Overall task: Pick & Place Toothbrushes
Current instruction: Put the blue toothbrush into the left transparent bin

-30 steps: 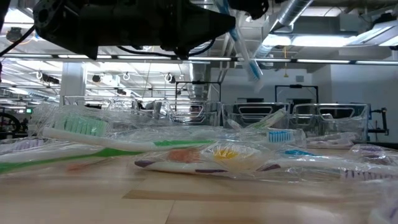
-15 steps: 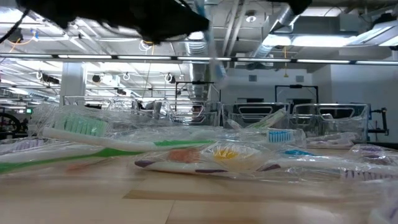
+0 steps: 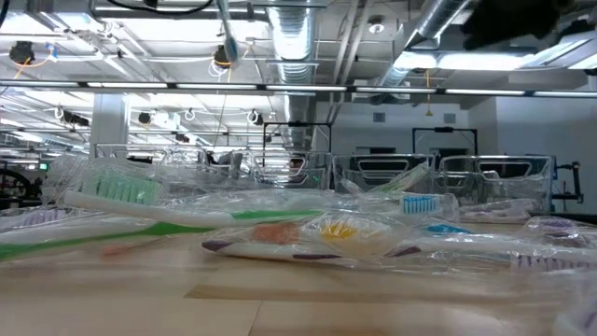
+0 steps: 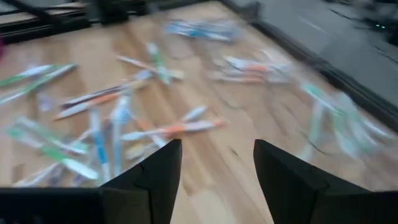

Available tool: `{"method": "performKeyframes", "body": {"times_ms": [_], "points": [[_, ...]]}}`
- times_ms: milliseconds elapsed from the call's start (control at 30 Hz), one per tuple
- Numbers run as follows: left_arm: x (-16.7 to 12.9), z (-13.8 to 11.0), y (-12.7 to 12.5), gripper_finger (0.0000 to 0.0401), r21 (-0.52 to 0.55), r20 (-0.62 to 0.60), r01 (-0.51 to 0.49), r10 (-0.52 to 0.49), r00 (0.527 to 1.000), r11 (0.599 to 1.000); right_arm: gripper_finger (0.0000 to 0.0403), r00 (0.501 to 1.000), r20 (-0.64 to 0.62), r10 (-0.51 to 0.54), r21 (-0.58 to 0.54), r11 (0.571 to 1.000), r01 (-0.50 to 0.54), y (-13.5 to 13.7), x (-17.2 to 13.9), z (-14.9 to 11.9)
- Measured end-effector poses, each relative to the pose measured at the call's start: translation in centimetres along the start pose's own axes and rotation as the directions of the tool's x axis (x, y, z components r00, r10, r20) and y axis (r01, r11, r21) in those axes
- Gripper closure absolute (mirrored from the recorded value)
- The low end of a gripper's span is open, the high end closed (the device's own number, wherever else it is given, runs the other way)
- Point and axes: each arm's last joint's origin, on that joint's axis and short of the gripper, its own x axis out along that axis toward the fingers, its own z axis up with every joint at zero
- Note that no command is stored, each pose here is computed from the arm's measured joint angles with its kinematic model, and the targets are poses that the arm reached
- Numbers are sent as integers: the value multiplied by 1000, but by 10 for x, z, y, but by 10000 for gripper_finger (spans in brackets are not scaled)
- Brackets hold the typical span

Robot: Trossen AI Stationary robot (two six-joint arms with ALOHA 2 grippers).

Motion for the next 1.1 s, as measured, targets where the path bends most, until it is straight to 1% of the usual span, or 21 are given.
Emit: {"method": "performKeyframes", "body": {"times_ms": [100,167,233,333,433,533,667,767,933,1000,1100], "points": [[-9,6,9,393,-23,27,-6,6,1000,1000,211,995,22,-95,53,994,94,-7,-3,-10],[-13,9,12,393,-5,40,0,0,999,1000,211,989,33,-143,81,987,140,-8,-3,-16],[-16,11,16,393,18,47,-1,0,999,1000,210,984,33,-176,104,980,172,-6,0,-22],[-18,13,21,393,59,57,-14,11,998,998,207,977,24,-212,111,972,208,2,9,-30],[-22,16,28,391,78,71,-32,26,997,996,206,966,21,-258,118,960,254,11,21,-38],[-28,20,38,390,95,86,-72,63,994,993,208,951,14,-308,117,945,305,19,35,-49],[-33,22,47,392,110,76,-159,151,986,981,211,932,24,-361,120,927,356,28,52,-62],[-33,20,48,392,121,66,-166,159,985,979,210,926,43,-376,130,921,368,36,66,-71],[-32,10,45,392,197,12,-177,178,984,964,207,919,134,-371,125,926,355,49,84,-78],[-32,8,45,392,200,-4,-202,207,978,959,206,917,158,-367,112,929,353,53,90,-81],[-32,8,46,392,201,-7,-207,213,977,958,208,918,170,-358,104,933,344,59,94,-84]]}}
